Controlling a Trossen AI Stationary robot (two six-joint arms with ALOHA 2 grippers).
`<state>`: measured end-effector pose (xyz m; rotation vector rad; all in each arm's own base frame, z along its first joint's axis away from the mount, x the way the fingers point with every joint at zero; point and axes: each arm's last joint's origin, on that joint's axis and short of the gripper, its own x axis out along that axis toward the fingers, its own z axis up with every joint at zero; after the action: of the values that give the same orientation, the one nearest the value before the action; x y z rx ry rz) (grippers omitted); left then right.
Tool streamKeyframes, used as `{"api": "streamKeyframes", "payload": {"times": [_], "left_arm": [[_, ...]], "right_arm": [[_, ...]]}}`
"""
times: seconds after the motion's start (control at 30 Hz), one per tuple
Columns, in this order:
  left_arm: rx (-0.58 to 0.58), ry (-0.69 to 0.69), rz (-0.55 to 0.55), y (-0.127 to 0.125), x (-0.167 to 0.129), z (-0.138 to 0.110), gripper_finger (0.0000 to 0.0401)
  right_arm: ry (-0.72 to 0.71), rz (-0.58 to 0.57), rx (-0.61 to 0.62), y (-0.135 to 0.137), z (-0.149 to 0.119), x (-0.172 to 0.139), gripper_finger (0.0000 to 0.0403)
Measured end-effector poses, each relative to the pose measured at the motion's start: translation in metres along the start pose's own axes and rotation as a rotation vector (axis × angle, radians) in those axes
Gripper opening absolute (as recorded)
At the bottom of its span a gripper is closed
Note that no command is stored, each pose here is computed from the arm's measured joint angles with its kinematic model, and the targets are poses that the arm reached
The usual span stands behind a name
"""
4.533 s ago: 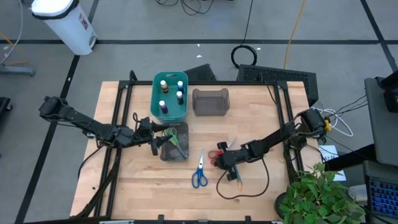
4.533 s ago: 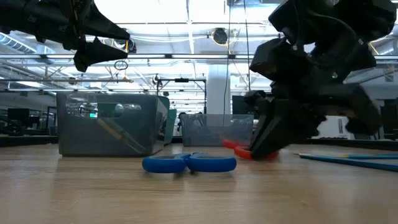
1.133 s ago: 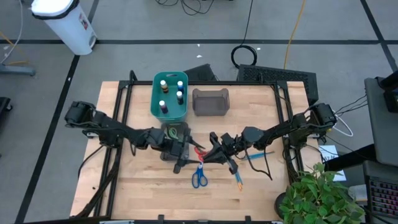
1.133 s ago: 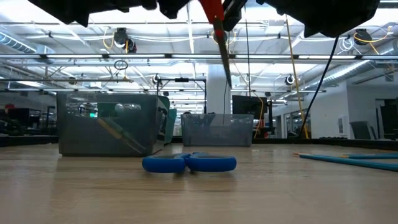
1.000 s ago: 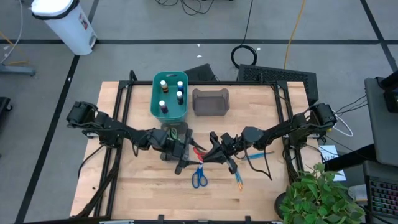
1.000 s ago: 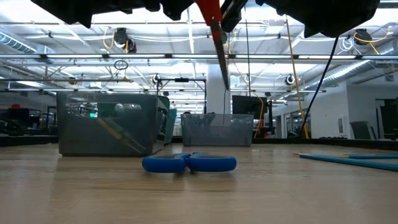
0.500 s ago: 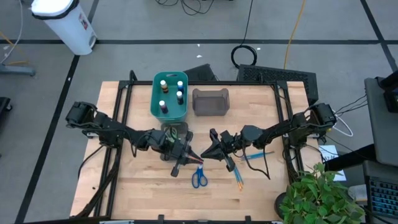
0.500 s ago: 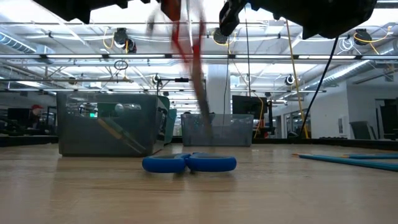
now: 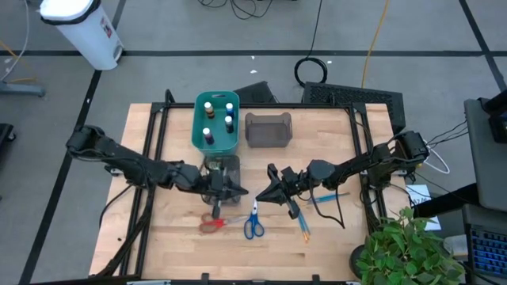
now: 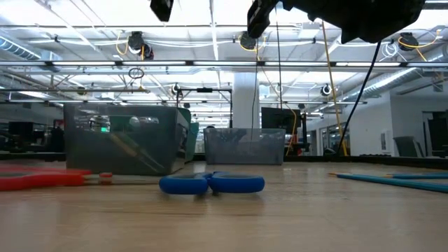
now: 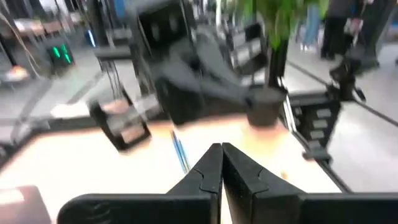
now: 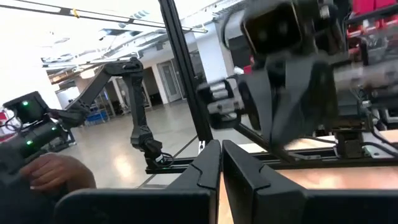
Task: Pick & Place Paint Supplies
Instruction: Put the red scissors into the bottom black bin
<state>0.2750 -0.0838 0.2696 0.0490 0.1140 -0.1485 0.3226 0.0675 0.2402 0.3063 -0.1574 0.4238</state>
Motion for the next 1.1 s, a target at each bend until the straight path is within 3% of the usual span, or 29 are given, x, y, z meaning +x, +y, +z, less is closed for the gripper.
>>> {"api": "streamKeyframes", "payload": {"times": [0.2, 0.37, 0.47, 0.67, 1.1], "left_arm": [[0.027, 0.195, -0.080, -0.023, -0.006, -0.019, 0.0053], [0.128, 0.274, -0.264, -0.071, -0.024, -0.028, 0.0124], [0.203, 0.425, -0.339, -0.094, -0.043, -0.043, 0.0161], [0.063, 0.704, -0.204, -0.114, -0.060, -0.077, 0.0183], [-0.022, 0.907, -0.074, -0.119, -0.041, -0.127, 0.0148]], "right_arm": [[0.001, 0.001, -0.022, 0.000, 0.000, 0.000, 0.0009], [0.012, -0.003, -0.018, 0.000, -0.001, 0.000, 0.0009], [0.017, -0.004, -0.016, 0.000, -0.002, 0.000, 0.0009], [0.017, -0.005, -0.037, 0.000, -0.002, 0.000, 0.0009], [0.012, -0.057, -0.040, -0.002, -0.002, 0.000, 0.0009]]}}
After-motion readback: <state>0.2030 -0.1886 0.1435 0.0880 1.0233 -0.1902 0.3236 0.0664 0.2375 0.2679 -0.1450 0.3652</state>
